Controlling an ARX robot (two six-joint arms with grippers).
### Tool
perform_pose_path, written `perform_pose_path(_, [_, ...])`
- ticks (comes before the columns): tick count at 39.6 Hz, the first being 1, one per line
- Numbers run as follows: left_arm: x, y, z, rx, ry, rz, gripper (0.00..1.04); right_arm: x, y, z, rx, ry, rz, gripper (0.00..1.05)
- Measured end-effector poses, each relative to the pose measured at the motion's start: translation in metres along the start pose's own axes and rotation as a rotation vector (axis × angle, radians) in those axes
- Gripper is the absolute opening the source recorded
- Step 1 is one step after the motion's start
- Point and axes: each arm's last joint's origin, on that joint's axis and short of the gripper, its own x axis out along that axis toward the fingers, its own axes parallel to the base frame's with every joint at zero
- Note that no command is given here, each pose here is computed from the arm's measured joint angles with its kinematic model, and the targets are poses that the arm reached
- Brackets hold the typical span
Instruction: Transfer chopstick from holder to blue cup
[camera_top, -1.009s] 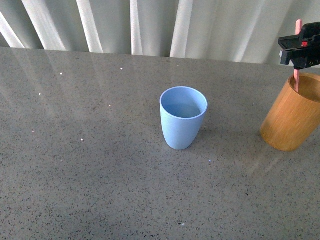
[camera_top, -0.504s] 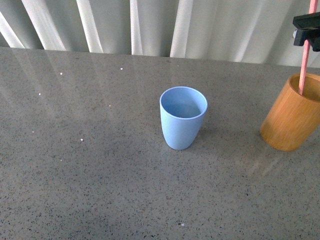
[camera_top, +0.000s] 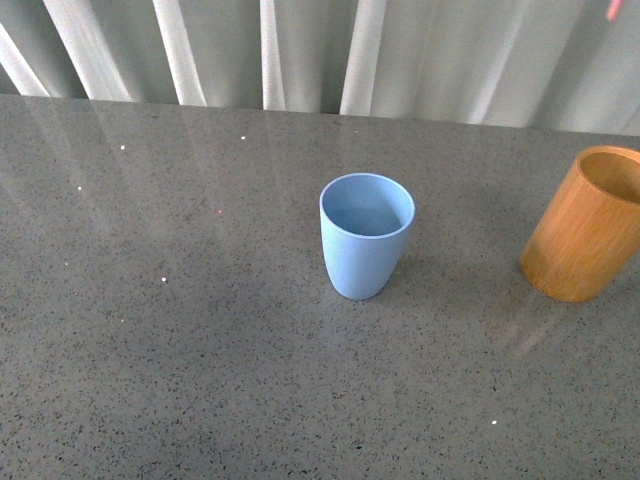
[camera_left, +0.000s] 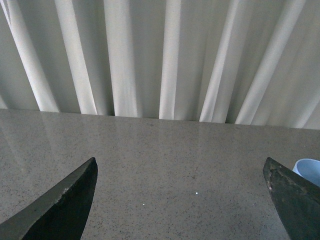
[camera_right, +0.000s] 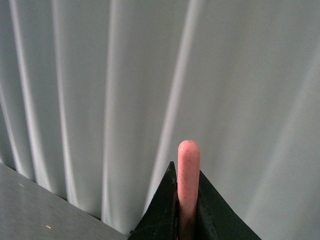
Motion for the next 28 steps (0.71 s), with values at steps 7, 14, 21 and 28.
perform_pose_path(7, [0.0,0.0,0.0,0.0,0.0,0.0,0.98,0.006,0.062,0.015,0.175,-0.02,0.172,0.02])
perform_pose_path(14, [0.0,0.0,0.0,0.0,0.0,0.0,0.98,0.003,0.086,-0.014,0.199,0.026,0.21,0.02])
perform_pose_path(21, [0.0,0.0,0.0,0.0,0.0,0.0,0.98,0.009,0.088,-0.051,0.211,0.104,0.202,0.02])
perform_pose_path(28, [0.0,0.0,0.0,0.0,0.0,0.0,0.98,0.013,0.087,-0.076,0.214,0.142,0.201,0.02])
